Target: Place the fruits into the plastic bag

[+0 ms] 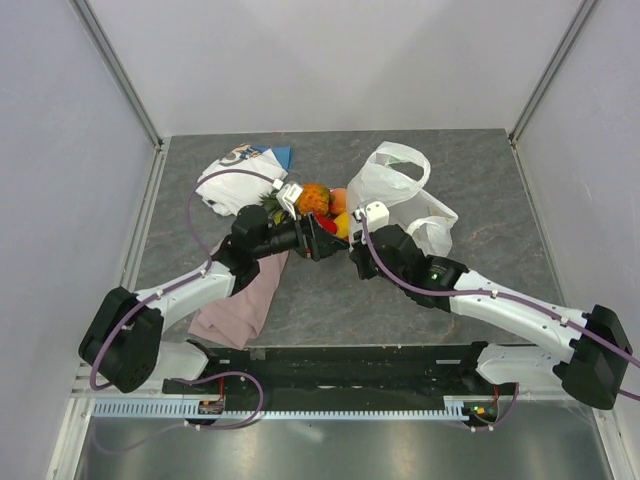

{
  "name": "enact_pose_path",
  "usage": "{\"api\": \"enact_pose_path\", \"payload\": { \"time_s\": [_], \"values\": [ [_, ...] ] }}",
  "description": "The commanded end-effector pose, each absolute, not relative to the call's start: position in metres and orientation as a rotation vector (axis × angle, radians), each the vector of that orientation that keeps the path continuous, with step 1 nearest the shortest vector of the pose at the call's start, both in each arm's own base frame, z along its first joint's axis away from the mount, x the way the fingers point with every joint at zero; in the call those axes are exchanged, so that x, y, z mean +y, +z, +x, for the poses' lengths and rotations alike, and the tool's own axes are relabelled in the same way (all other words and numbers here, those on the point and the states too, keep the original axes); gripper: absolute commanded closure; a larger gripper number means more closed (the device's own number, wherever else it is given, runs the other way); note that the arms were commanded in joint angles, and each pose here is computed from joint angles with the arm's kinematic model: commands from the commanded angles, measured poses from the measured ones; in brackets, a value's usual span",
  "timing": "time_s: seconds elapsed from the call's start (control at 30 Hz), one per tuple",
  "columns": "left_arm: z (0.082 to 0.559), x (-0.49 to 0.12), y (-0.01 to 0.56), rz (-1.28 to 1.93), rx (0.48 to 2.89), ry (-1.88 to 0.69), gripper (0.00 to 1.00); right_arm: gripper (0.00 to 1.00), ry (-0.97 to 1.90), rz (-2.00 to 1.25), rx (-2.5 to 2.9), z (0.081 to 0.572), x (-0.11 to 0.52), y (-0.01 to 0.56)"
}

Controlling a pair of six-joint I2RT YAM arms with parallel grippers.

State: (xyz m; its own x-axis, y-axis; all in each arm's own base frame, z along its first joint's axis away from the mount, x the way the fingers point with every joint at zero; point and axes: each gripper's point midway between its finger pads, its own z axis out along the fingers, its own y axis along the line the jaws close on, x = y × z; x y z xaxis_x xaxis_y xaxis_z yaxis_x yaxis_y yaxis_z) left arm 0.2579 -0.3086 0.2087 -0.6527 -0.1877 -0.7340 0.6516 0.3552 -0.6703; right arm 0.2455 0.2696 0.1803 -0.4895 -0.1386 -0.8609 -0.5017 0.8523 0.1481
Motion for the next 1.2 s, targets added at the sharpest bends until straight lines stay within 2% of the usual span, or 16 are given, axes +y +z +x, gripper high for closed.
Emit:
{"api": "enact_pose_path", "payload": {
  "time_s": [0.0,0.3,0.5,0.6,0.63,0.7,0.73,0.77,0.8,0.83,0.87,0.9,1.0,1.1,1.17],
  "values": [
    [0.280,-0.314,0.240,0.324,1.724,-1.388,0.05,1.00,0.599,-0.452,2.004,0.240,0.281,0.196],
    [0.293,-0.339,0.226,0.360,1.772,-1.338,0.05,1.00,0.653,-0.455,1.989,0.234,0.284,0.197],
    [0.287,-0.357,0.218,0.416,1.804,-1.414,0.08,1.00,0.653,-0.454,1.997,0.233,0.284,0.194],
    [0.283,-0.363,0.214,0.437,1.812,-1.435,0.18,1.00,0.650,-0.454,1.998,0.233,0.284,0.193],
    [0.283,-0.364,0.213,0.438,1.813,-1.442,0.31,1.00,0.650,-0.453,2.000,0.233,0.284,0.192],
    [0.284,-0.364,0.210,0.430,1.817,-1.448,0.47,1.00,0.651,-0.449,2.001,0.233,0.284,0.193],
    [0.284,-0.364,0.209,0.423,1.821,-1.449,0.63,1.00,0.654,-0.450,2.003,0.233,0.284,0.192],
    [0.286,-0.365,0.207,0.409,1.823,-1.449,0.66,1.00,0.659,-0.448,2.003,0.232,0.285,0.195],
    [0.287,-0.364,0.205,0.399,1.829,-1.450,0.76,0.95,0.654,-0.447,2.007,0.232,0.284,0.195],
    [0.288,-0.364,0.204,0.386,1.834,-1.445,0.94,0.89,0.660,-0.446,2.001,0.233,0.284,0.201],
    [0.290,-0.363,0.202,0.367,1.843,-1.450,0.98,0.81,0.658,-0.457,2.008,0.230,0.283,0.204],
    [0.292,-0.361,0.201,0.351,1.849,-1.446,0.98,0.62,0.664,-0.462,2.007,0.228,0.283,0.208],
    [0.299,-0.352,0.194,0.311,1.865,-1.433,0.98,0.32,0.697,-0.504,1.992,0.220,0.281,0.235],
    [0.307,-0.336,0.185,0.244,1.884,-1.420,0.99,0.25,0.797,-0.556,1.938,0.204,0.284,0.272],
    [0.309,-0.331,0.182,0.228,1.896,-1.422,0.98,0.24,0.865,-0.560,1.876,0.195,0.283,0.302]
  ]
}}
